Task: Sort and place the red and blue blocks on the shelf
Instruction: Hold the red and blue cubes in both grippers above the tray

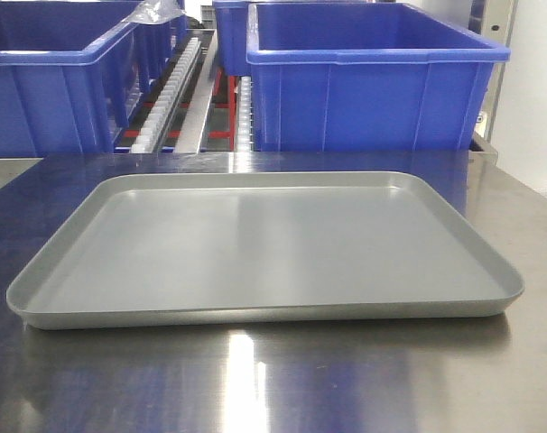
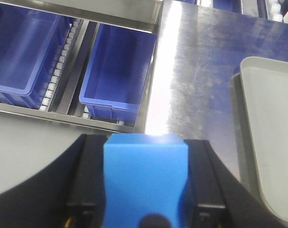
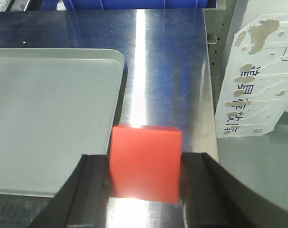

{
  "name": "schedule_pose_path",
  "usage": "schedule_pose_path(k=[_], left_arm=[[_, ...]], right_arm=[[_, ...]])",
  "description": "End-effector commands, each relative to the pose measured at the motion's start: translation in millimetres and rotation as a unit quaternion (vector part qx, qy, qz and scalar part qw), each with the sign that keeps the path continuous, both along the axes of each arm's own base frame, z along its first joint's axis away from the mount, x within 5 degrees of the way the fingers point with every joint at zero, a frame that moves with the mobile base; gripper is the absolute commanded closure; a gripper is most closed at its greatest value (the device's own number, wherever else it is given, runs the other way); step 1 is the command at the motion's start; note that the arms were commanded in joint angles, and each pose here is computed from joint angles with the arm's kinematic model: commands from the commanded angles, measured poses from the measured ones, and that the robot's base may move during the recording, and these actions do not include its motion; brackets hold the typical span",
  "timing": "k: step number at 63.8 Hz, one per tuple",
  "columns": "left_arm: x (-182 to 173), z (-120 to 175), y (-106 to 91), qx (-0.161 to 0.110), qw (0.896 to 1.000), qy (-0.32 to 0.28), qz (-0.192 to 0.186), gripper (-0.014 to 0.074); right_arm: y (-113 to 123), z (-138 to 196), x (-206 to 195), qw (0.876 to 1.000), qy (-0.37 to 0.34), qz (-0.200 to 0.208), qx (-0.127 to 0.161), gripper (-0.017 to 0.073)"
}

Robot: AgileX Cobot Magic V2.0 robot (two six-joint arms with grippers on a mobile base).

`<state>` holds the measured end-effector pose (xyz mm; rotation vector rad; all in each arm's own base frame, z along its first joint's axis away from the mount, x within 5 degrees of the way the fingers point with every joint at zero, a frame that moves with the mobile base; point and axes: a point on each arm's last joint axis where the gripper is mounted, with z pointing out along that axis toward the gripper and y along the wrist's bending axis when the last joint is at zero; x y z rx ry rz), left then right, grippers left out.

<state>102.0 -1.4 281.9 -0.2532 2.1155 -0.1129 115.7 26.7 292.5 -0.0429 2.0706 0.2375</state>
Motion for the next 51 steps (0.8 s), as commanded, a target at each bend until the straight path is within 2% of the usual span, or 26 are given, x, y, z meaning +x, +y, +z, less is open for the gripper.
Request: schedule_pose_path(k=[1,51], left_arm=[[3.6,15.5,-1.2,-0.004,0.999,-0.052,-0.006,0.0469],[3.6,15.5,-1.2,-0.004,0.999,-0.052,-0.006,0.0469]], right_arm=[[0.3,15.3,3.1,0.999,-0.050,0.000,0.008,0.0509],[0.3,15.3,3.1,0.999,-0.050,0.000,0.008,0.0509]])
